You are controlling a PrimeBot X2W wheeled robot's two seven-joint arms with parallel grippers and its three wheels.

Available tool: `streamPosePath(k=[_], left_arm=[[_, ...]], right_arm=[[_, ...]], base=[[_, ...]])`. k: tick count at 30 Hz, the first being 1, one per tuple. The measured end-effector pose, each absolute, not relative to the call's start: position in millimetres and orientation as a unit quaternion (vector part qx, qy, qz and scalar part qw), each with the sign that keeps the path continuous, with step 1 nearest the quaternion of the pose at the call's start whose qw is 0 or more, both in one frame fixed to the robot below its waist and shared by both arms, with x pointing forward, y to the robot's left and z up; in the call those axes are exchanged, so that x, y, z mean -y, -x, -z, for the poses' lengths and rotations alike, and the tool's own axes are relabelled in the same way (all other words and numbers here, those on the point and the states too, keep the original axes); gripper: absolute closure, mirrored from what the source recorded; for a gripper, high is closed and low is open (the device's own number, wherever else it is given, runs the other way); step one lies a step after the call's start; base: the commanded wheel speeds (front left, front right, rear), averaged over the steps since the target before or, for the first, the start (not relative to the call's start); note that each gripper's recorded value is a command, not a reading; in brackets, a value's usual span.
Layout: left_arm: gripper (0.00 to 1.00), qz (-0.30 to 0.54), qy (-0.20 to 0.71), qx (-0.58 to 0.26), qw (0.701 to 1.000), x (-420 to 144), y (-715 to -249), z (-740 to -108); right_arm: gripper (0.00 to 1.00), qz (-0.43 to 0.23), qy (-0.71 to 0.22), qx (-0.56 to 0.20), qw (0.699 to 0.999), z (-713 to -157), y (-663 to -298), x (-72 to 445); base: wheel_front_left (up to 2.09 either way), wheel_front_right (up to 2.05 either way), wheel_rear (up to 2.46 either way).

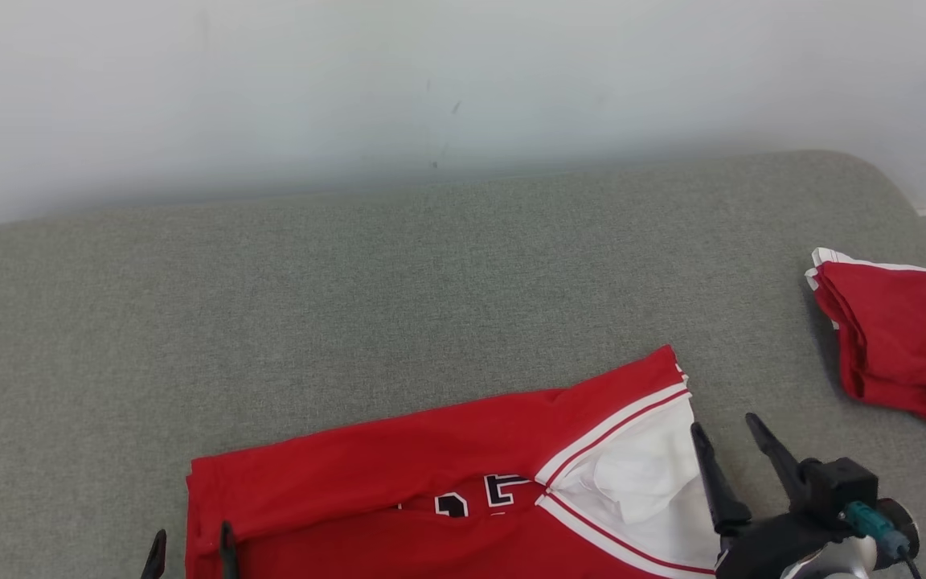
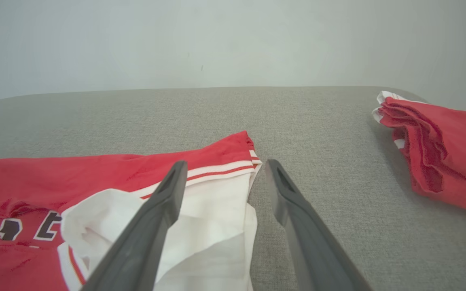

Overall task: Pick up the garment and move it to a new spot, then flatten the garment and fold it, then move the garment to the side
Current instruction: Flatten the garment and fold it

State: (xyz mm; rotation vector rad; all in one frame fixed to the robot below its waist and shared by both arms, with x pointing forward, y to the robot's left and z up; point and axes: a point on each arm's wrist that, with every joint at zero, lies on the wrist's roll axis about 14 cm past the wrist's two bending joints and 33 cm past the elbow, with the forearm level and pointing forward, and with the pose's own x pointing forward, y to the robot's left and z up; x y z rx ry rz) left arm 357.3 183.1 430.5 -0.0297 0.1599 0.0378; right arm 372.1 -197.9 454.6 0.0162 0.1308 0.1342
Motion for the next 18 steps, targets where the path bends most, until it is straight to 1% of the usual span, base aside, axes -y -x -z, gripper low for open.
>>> streamPosePath(k=[5,11,18], left_arm=[[0.00,-0.019,0.015,-0.086,0.996,-183,-357,-426],[0.00,-0.011,0.015,-0.088,0.996,-178,-361,-425],[0.00,-0.005,0.014,-0.093,0.996,-175,-363,-422]], right_arm=[[0.00,-0.029,-0.015,-0.075,0.997,-455,-384,220],[0.00,-0.012,-0.026,-0.099,0.995,-445,-396,227],[0.00,-0.022,-0.033,-0.176,0.984,-409,-393,216]], base=[[0.00,0.00,0.00],[0.00,0.00,0.00],[0.00,0.00,0.00]])
